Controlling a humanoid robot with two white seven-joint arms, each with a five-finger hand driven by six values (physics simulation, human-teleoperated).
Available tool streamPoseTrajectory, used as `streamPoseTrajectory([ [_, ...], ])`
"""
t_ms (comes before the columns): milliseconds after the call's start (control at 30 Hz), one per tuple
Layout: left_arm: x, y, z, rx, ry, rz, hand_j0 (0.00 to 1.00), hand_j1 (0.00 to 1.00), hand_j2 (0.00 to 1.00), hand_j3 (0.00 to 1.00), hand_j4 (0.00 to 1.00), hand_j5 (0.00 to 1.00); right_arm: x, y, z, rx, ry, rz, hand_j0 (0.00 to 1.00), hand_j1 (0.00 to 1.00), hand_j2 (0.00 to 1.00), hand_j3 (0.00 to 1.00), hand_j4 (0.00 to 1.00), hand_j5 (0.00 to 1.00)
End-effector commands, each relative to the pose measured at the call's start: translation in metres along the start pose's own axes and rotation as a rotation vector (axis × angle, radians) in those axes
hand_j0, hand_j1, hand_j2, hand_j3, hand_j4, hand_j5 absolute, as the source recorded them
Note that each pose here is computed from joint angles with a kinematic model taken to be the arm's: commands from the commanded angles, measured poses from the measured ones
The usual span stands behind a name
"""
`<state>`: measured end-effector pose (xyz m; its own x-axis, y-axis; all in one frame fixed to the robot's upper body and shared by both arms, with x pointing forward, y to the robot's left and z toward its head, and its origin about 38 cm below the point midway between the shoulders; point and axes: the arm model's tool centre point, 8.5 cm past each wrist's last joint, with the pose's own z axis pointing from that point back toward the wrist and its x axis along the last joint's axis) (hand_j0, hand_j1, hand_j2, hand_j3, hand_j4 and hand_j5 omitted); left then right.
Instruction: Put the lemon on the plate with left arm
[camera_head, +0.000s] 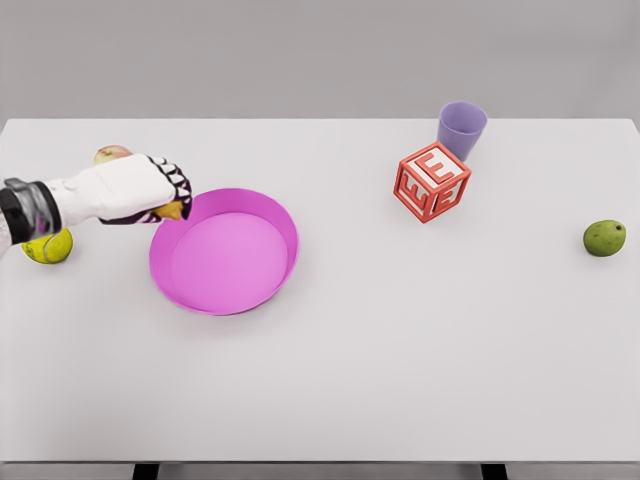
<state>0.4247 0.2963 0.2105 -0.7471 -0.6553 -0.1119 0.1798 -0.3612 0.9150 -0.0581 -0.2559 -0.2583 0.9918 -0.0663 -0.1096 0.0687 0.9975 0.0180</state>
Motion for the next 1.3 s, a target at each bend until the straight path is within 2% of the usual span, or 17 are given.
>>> streamPoseTrajectory([
  [0,0.006,0.007,-0.001,0.02,-0.012,-0.015,0.46,0.46,0.46,0.46,0.46,0.46,0.0,0.0,0.0,0.0,0.001,0.0,1.0,1.0,1.0,1.0,1.0,1.0],
  [167,0.009,0.007,-0.001,0.022,-0.019,-0.015,0.46,0.46,0.46,0.46,0.46,0.46,0.0,0.0,0.0,0.0,0.001,0.0,1.0,1.0,1.0,1.0,1.0,1.0],
  [267,0.018,0.014,-0.006,0.048,-0.038,-0.026,0.46,0.46,0.46,0.46,0.46,0.46,0.0,0.0,0.0,0.0,0.001,0.0,1.0,1.0,1.0,1.0,1.0,1.0],
  [733,0.039,0.019,-0.014,0.089,-0.085,-0.033,0.48,0.48,0.48,0.48,0.48,0.48,0.0,0.0,0.0,0.0,0.001,0.0,1.0,1.0,1.0,1.0,1.0,1.0],
  [900,0.045,0.019,-0.014,0.093,-0.097,-0.038,0.53,0.53,0.53,0.53,0.53,0.53,-0.001,0.0,0.0,0.0,0.002,0.0,1.0,1.0,1.0,1.0,1.0,1.0],
  [1033,0.045,0.02,-0.013,0.095,-0.097,-0.039,0.67,0.67,0.67,0.67,0.67,0.67,0.0,0.0,0.0,0.0,0.001,0.0,1.0,1.0,1.0,1.0,1.0,1.0],
  [1267,0.05,0.02,-0.012,0.1,-0.106,-0.045,0.69,0.69,0.69,0.69,0.69,0.69,0.0,0.0,0.0,0.0,0.001,0.0,1.0,1.0,1.0,1.0,1.0,1.0],
])
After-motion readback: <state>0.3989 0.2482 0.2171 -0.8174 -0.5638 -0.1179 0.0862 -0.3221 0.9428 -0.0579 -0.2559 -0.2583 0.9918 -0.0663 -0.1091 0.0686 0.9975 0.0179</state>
